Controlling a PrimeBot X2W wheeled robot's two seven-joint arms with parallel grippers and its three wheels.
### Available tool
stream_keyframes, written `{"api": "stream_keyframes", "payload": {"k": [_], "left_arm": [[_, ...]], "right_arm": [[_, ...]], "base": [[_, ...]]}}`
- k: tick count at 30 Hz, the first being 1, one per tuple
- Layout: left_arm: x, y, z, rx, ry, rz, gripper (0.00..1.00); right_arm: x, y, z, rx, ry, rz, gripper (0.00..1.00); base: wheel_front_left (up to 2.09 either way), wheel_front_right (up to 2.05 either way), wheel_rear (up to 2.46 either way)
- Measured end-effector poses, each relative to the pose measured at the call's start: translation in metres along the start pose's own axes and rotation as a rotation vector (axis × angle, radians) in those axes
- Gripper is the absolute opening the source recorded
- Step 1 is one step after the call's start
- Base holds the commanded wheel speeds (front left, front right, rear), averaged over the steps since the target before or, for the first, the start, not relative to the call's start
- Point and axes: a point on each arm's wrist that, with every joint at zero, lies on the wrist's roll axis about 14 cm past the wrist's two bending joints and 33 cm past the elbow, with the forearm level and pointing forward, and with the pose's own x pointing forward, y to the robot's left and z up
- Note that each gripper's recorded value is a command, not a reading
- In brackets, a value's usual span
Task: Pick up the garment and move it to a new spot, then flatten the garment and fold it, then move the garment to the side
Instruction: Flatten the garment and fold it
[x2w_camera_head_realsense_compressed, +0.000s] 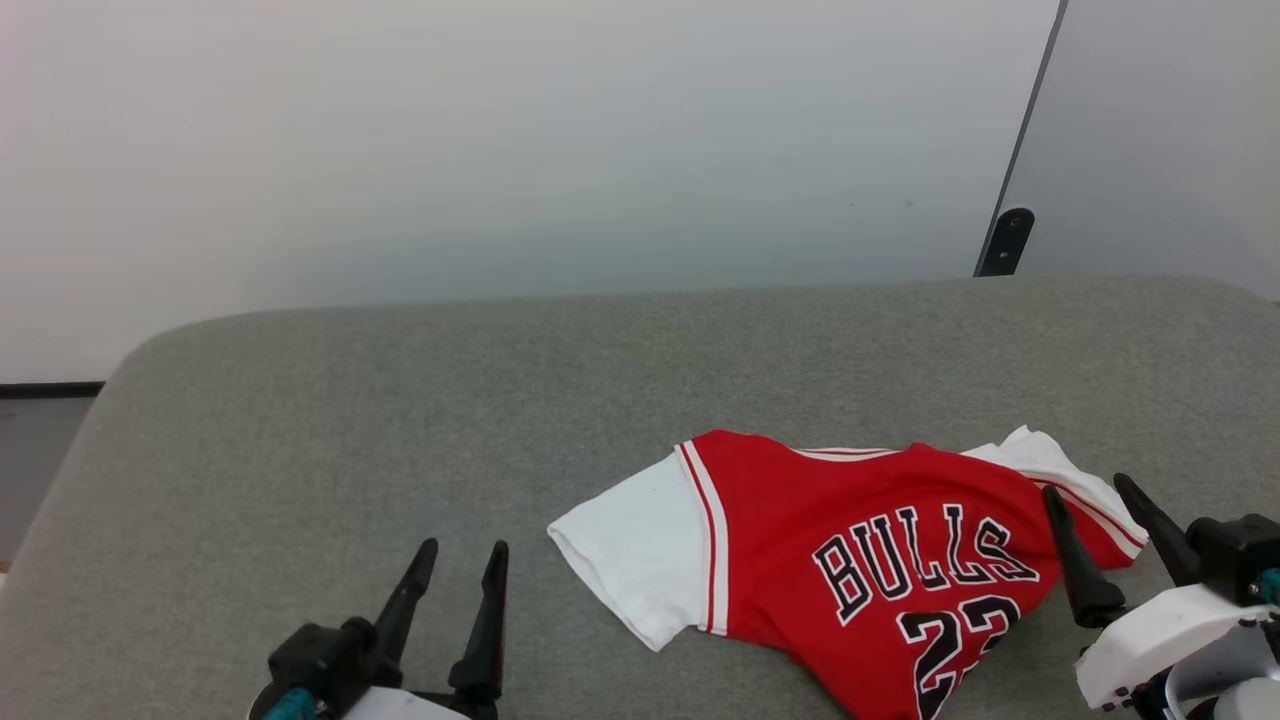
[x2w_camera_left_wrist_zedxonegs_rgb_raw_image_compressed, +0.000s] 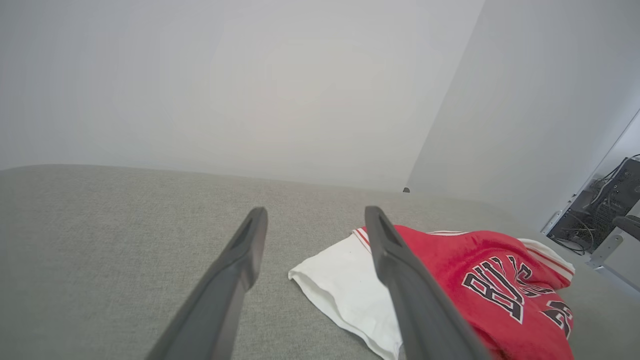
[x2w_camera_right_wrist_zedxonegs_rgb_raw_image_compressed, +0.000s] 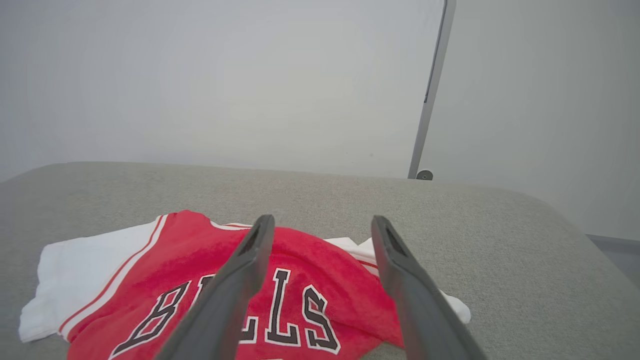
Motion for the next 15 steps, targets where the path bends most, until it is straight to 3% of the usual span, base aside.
{"api": "stream_keyframes", "payload": {"k": [15], "left_arm": [[0.018,-0.001,-0.012,0.007,0.073,-0.049,1.0]], "right_arm": [[0.0,0.01,0.001,0.048,-0.022,-0.016,1.0]], "base": [[0.0,0.0,0.0]]}}
